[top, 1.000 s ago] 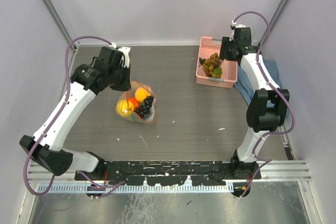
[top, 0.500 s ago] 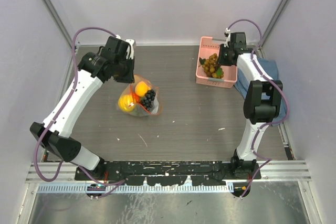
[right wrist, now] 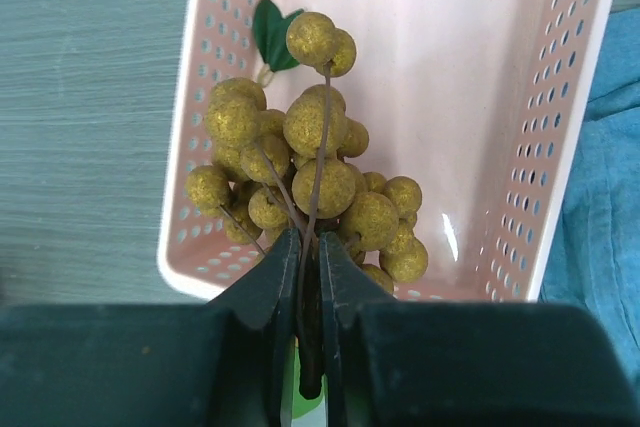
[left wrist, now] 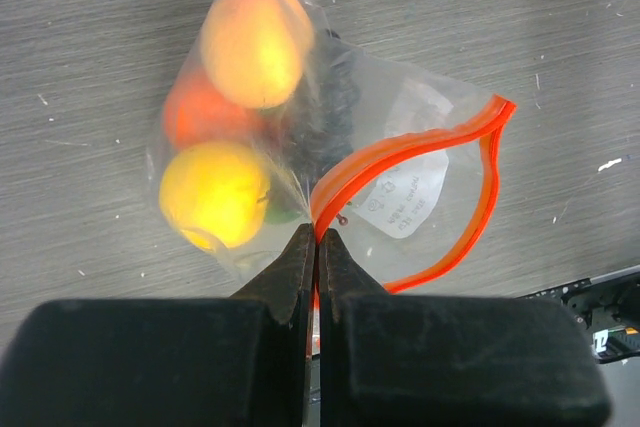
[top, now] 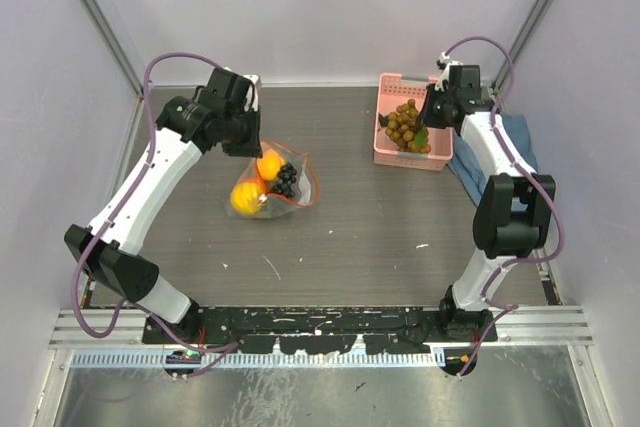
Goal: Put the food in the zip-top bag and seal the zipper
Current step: Pick up the fake fruit from the bin, then place the fake fruit in the zipper food storage bag.
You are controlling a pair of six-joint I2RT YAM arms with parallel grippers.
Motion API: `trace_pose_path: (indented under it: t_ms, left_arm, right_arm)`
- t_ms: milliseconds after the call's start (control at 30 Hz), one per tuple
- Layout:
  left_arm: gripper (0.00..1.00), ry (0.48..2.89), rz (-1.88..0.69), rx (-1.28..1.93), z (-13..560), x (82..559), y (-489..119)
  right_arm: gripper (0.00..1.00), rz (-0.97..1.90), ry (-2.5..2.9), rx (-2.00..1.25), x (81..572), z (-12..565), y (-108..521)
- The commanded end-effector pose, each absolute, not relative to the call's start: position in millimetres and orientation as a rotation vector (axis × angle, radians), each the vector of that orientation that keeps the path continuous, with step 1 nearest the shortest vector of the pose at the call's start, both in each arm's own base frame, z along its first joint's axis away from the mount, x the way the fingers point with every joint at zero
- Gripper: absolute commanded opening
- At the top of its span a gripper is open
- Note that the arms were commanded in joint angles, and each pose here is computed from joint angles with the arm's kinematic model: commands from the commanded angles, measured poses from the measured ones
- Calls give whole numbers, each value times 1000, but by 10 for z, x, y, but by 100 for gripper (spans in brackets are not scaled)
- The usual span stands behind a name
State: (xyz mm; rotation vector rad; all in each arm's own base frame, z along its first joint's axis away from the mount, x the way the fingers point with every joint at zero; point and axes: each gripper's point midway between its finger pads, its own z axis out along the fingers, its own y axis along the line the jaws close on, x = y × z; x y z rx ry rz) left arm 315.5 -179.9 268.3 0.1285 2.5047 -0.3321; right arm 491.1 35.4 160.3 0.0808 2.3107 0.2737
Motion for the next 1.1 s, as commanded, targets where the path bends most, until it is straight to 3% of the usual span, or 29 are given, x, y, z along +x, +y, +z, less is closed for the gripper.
trace_pose_path:
  t_ms: [0,533,1067]
  left_arm:
    - [0,2431,-430,131,2858,3242,-1929]
    - [0,2447,-434,163,2736,3182,-1923]
    - [0,2435,-468,183,2735,3175,-1968]
  right_arm:
    - [1,341,2068,62,4840,2511,480]
    - [1,533,1852,-110,3976,3410,1286]
    - [1,900,1716,-403,2909,3741,2305]
